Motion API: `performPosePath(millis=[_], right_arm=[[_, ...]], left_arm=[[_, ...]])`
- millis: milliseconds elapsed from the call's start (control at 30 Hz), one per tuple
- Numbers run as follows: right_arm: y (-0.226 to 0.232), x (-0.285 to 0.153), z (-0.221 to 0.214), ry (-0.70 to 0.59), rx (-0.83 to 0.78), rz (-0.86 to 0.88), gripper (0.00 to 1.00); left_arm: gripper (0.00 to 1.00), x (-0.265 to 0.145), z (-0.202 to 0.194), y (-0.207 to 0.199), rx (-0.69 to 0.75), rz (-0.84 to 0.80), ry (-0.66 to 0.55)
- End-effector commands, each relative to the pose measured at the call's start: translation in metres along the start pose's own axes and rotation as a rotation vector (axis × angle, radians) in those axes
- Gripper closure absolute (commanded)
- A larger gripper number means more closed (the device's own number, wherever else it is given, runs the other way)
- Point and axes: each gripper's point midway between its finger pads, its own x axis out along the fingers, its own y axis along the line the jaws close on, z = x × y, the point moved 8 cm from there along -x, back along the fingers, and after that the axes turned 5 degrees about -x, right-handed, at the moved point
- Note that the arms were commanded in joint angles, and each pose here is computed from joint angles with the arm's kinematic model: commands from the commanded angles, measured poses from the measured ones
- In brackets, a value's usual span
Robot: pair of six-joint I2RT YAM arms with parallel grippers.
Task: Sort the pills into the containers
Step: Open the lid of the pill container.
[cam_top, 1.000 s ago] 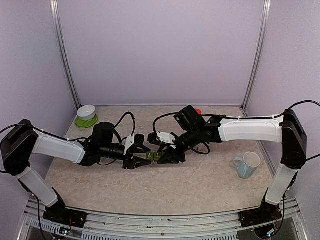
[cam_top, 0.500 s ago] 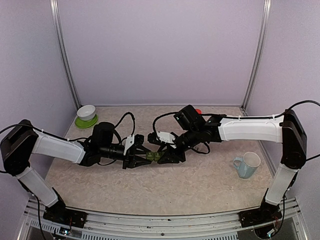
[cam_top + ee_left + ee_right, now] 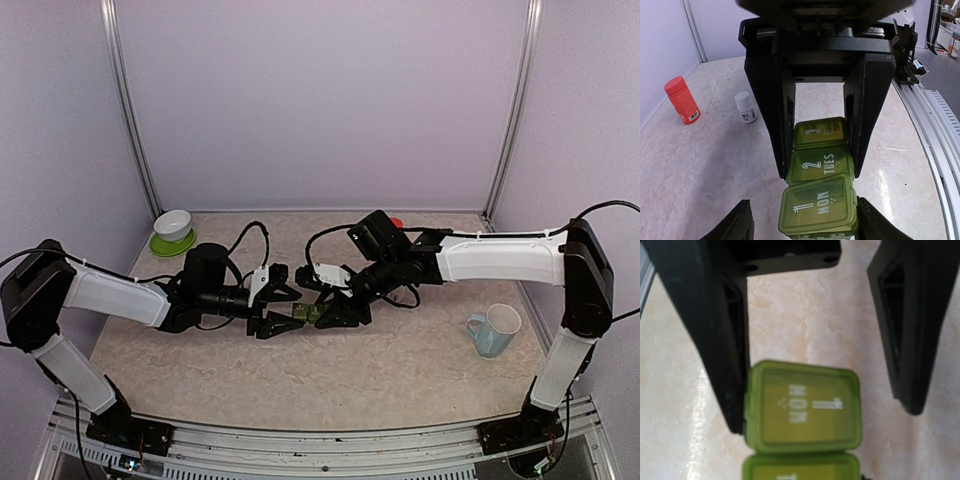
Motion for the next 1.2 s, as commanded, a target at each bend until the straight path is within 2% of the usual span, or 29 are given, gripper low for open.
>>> performPosePath(millis=[0, 633, 1000, 1167], right_arm=[[0.004, 0.006, -0.001, 0.008, 0.002, 0.039, 0.67], [0.005, 0.015, -0.008, 0.054, 0.003, 0.047, 0.68], [0.01, 0.011, -0.001, 0.016, -0.014, 0.071, 0.68], [0.007, 0.014, -0.005, 0.042, -0.007, 0.051, 0.68]], left_arm=[[0.34, -0.007, 0.017, 0.006, 0.021, 0.036, -0.071], [0.3, -0.015, 0.022, 0.012, -0.02, 0.062, -0.115], [0.3, -0.014, 0.019, 0.019, -0.042, 0.11, -0.101], [0.27, -0.017, 0.021, 0.017, -0.028, 0.096, -0.11]])
